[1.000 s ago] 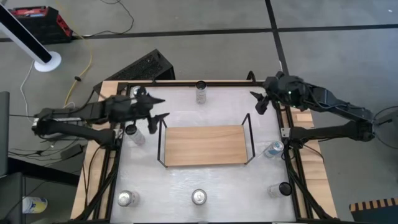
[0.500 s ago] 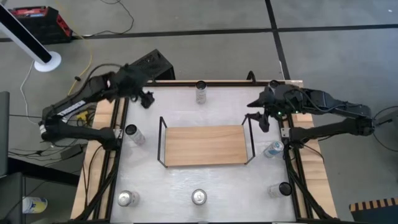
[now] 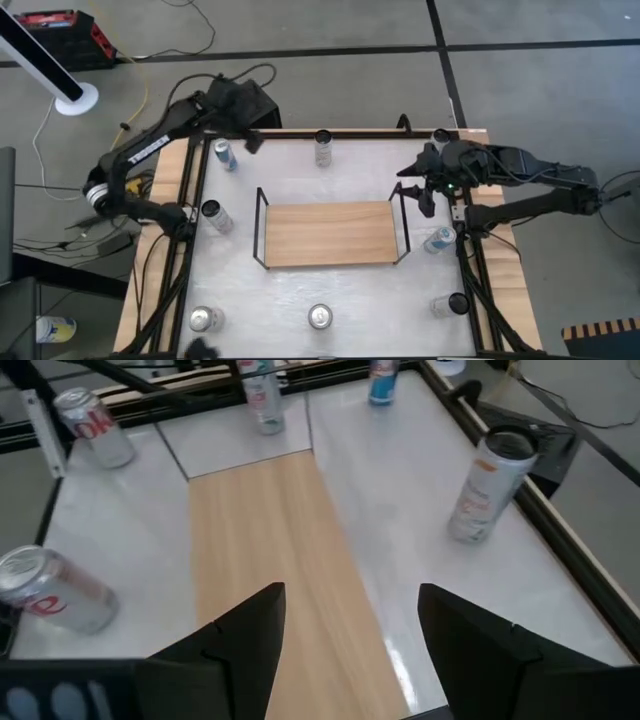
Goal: Place canned beverage on shelf
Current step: Put the left white-yellow soda can on the shelf
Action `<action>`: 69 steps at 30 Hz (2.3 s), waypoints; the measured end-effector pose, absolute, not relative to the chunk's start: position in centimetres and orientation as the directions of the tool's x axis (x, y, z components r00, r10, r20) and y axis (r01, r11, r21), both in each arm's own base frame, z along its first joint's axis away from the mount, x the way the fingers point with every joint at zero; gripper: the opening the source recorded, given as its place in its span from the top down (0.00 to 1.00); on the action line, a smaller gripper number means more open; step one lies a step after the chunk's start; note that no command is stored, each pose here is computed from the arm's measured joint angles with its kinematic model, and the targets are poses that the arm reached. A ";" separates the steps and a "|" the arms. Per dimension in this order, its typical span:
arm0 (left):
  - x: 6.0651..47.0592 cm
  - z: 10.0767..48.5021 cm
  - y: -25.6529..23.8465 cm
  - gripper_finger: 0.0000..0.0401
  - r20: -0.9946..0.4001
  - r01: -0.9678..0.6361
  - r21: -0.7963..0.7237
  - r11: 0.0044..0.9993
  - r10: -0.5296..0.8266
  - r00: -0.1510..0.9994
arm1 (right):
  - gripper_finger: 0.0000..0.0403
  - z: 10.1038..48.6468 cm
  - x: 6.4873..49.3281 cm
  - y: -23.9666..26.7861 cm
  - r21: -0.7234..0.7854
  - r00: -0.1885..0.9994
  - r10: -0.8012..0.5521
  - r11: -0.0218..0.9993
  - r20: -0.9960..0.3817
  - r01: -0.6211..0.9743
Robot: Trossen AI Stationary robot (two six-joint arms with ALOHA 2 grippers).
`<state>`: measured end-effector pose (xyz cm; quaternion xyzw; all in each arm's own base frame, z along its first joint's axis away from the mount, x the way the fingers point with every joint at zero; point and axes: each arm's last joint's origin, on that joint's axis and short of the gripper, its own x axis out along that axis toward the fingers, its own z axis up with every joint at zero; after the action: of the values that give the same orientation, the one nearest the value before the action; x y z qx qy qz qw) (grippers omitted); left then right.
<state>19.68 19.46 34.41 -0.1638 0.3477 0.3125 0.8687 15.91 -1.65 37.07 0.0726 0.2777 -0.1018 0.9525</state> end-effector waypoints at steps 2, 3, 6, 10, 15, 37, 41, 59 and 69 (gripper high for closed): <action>21.6 34.2 19.9 0.17 -0.645 -0.577 -0.108 0.809 0.385 0.660 | 0.37 37.1 15.9 -1.8 0.081 0.823 -0.161 0.967 -0.544 0.243; 22.6 34.0 20.1 0.17 -0.618 -0.543 -0.112 0.832 0.369 0.694 | 0.37 37.1 15.9 -1.9 0.081 0.823 -0.165 0.965 -0.544 0.248; 25.7 33.2 20.4 0.17 -0.534 -0.453 -0.099 0.886 0.336 0.775 | 0.37 37.1 15.9 -2.0 0.081 0.822 -0.170 0.964 -0.544 0.253; 29.4 31.5 20.4 0.17 -0.467 -0.360 -0.038 0.932 0.302 0.831 | 0.37 37.1 15.9 -1.9 0.081 0.822 -0.170 0.964 -0.544 0.253; 31.8 30.2 20.4 0.17 -0.429 -0.319 0.066 0.945 0.316 0.847 | 0.37 37.1 15.9 -1.9 0.079 0.821 -0.169 0.965 -0.545 0.251; 34.3 26.1 22.4 0.17 -0.410 -0.331 0.221 0.917 0.396 0.822 | 0.37 37.0 15.8 -1.9 -0.001 0.814 -0.168 0.980 -0.555 0.201; 34.4 25.9 22.5 0.17 -0.406 -0.334 0.221 0.916 0.398 0.823 | 0.37 36.9 15.8 -1.9 -0.002 0.814 -0.168 0.980 -0.556 0.201; 35.1 23.6 23.1 0.17 -0.455 -0.348 0.262 0.900 0.433 0.778 | 0.37 36.9 15.8 -1.9 -0.009 0.813 -0.169 0.980 -0.558 0.197; 35.0 23.4 23.0 0.40 -0.478 -0.345 0.253 0.904 0.427 0.767 | 0.37 36.9 15.8 -1.9 -0.009 0.813 -0.169 0.980 -0.558 0.197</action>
<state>34.96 23.03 23.41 0.0752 0.2718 0.2060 0.9370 15.78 -1.94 36.93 0.0245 0.2905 -0.0963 0.9517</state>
